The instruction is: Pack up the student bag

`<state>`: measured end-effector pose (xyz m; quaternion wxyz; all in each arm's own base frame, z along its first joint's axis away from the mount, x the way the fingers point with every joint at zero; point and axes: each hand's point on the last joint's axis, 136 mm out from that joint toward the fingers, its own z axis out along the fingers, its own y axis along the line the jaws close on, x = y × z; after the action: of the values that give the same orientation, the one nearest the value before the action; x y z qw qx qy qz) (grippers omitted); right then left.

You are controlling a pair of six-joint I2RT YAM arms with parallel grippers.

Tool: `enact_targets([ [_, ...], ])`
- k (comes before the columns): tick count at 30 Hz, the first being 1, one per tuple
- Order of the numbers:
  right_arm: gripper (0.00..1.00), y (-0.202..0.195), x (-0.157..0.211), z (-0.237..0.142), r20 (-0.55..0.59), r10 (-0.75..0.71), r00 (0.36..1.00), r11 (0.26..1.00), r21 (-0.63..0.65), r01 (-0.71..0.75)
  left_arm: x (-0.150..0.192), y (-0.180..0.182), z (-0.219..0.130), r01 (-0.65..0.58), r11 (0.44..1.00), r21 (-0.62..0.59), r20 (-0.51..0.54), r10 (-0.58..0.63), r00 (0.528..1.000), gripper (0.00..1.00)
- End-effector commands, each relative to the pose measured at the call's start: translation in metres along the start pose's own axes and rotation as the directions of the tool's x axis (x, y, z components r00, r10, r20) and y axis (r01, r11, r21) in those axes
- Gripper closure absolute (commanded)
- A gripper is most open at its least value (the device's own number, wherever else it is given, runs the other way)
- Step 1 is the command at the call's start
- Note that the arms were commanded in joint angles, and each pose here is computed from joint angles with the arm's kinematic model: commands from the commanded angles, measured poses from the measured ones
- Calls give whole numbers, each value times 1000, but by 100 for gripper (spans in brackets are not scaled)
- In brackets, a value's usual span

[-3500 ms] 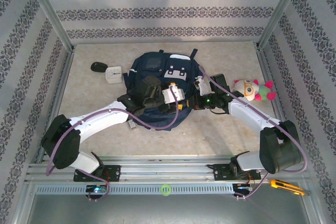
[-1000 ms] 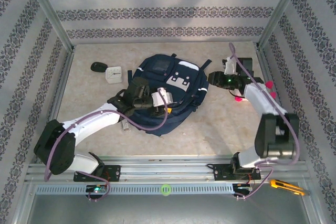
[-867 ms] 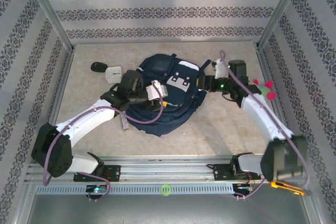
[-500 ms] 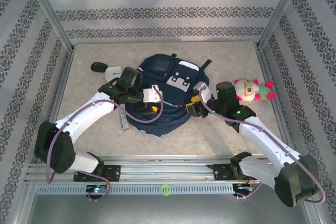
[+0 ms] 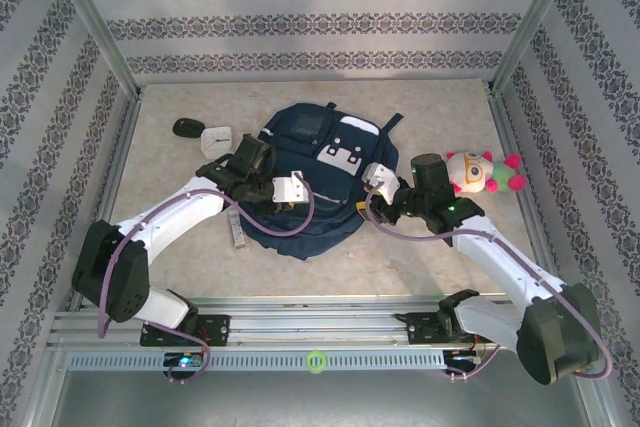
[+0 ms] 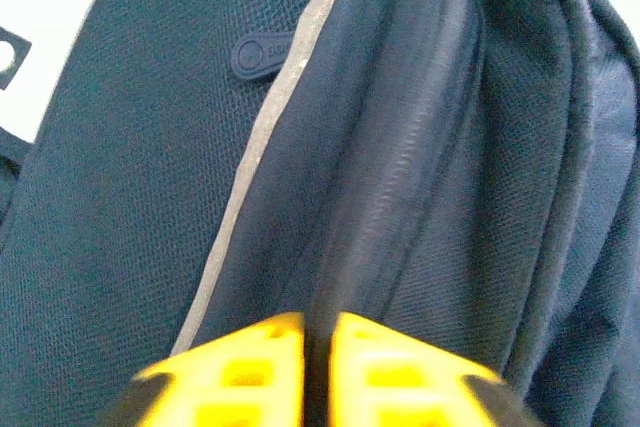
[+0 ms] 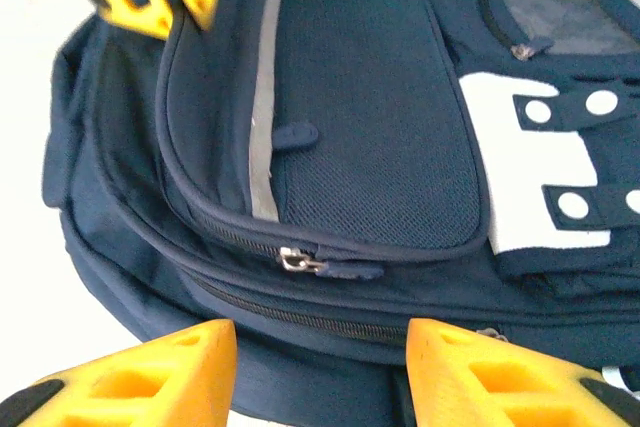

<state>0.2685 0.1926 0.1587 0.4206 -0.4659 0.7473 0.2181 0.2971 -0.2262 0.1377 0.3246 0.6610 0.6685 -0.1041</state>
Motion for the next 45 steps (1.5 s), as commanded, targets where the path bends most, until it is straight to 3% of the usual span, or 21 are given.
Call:
enact_targets([
  [1,50,-14,-5,1,9,-45,999,999,-19,46,-39,21,-27,69,996,-62,226,-53,973,99],
  [6,49,-27,-7,9,26,10,1000,995,-104,-7,-48,29,-36,141,989,-42,331,-119,936,100],
  [19,50,-13,-2,45,-8,-40,999,957,-288,36,-50,31,-36,143,989,-44,356,-118,927,100],
  [28,66,21,-21,24,60,15,998,881,-472,15,-49,35,-33,149,987,-60,356,-118,927,100],
  [32,70,17,-20,28,30,37,999,885,-466,-19,-50,36,-34,151,986,-64,360,-119,925,100],
  [38,60,-2,-9,41,-96,109,989,910,-391,-138,-52,37,-38,151,985,-79,369,-112,923,100],
  [45,94,5,-22,35,-68,168,983,892,-414,-181,-50,50,-40,213,968,-132,374,-151,915,100],
])
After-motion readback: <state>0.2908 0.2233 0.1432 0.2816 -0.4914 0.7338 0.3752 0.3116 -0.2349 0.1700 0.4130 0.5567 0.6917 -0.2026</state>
